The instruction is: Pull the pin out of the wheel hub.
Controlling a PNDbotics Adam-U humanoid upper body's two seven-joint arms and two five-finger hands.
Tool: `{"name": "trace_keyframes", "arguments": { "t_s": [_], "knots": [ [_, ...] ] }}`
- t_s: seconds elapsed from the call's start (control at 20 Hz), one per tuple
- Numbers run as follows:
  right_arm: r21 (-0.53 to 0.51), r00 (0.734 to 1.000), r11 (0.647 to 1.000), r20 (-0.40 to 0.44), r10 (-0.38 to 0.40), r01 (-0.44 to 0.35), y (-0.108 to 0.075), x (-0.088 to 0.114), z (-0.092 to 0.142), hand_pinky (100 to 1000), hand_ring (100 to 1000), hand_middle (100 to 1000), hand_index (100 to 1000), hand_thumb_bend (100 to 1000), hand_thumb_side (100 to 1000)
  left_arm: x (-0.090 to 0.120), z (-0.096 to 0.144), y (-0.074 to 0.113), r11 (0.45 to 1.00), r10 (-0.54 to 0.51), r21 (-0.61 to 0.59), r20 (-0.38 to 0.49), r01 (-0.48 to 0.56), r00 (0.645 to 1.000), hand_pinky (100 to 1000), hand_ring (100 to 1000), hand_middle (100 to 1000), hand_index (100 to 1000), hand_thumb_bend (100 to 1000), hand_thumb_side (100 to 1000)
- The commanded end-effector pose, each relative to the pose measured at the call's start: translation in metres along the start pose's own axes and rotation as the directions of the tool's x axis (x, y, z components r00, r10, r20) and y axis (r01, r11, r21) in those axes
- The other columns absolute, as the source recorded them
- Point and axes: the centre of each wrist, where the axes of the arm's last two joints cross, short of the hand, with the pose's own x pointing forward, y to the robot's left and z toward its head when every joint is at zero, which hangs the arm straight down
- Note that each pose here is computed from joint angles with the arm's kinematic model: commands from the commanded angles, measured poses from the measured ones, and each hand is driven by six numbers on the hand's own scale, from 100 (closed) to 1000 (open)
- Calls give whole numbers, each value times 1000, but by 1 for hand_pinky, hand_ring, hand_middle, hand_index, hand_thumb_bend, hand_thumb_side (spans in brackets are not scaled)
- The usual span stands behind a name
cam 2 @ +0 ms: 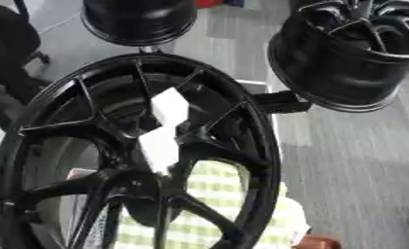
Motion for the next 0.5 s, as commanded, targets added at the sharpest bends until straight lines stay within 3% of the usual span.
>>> {"name": "trace_keyframes", "arguments": {
  "t_s": [0.05, 0.25, 0.5],
  "knots": [
    [-85, 998, 996, 56, -31, 35, -12, 5, -3, 851, 864, 763, 801, 100, 275, 8, -4, 0, 1000, -5, -15, 33, 6, 999, 807, 682, 673, 832, 100, 697],
    [-187, 971, 964, 179, -156, 190, 4, 15, -1, 818, 855, 747, 793, 100, 354, 9, -6, -1, 1000, -2, -21, 43, 3, 999, 807, 683, 673, 831, 100, 692],
    [-197, 926, 926, 268, -266, 323, 16, 29, -2, 784, 845, 736, 788, 100, 493, 10, -8, 0, 1000, 0, -23, 54, 1, 999, 806, 683, 674, 831, 100, 683]
  ]
}}
